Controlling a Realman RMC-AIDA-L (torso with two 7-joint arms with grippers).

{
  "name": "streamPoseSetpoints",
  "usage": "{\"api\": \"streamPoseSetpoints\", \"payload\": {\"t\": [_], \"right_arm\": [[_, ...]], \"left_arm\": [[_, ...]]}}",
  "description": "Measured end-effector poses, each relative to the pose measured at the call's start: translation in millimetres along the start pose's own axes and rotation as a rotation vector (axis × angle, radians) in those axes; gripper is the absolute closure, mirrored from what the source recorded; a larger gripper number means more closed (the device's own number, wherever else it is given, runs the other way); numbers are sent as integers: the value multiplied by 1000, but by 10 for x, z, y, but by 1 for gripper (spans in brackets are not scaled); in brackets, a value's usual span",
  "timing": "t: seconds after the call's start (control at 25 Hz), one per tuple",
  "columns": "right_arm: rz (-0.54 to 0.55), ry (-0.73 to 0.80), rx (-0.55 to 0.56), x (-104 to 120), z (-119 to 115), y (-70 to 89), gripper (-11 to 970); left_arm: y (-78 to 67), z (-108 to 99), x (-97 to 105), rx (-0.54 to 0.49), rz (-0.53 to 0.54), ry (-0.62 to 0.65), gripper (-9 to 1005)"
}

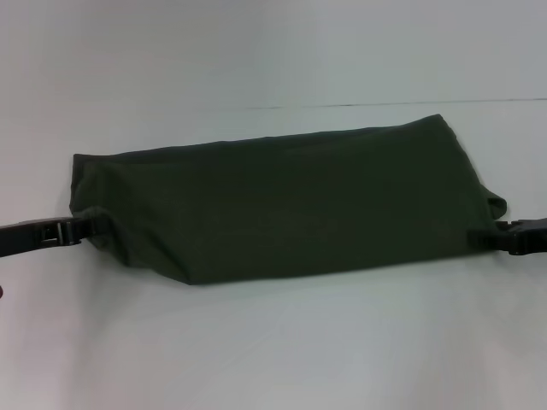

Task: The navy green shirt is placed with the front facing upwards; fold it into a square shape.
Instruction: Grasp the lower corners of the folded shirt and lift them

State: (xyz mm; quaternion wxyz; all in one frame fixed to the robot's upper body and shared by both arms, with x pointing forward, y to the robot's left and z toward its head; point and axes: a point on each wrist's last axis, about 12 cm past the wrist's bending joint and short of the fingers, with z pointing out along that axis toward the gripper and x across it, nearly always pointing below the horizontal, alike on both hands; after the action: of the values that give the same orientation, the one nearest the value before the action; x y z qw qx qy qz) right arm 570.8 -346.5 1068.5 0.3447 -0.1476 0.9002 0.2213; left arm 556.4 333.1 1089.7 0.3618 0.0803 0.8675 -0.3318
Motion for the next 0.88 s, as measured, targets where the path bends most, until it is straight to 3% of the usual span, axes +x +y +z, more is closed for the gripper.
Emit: {"api": "streamPoseSetpoints", "payload": {"t": [0.08,0.72,0.88], "right_arm": [[-4,4,-1,0,4,4,318],[-1,5,6,14,-6,-8,940],[-1,5,7,24,-14,-10,940]], "left_arm": [[1,3,2,-1,1,0,961],[-6,15,9,1,7,1,962],[-8,17,11,2,19,2,962]]}}
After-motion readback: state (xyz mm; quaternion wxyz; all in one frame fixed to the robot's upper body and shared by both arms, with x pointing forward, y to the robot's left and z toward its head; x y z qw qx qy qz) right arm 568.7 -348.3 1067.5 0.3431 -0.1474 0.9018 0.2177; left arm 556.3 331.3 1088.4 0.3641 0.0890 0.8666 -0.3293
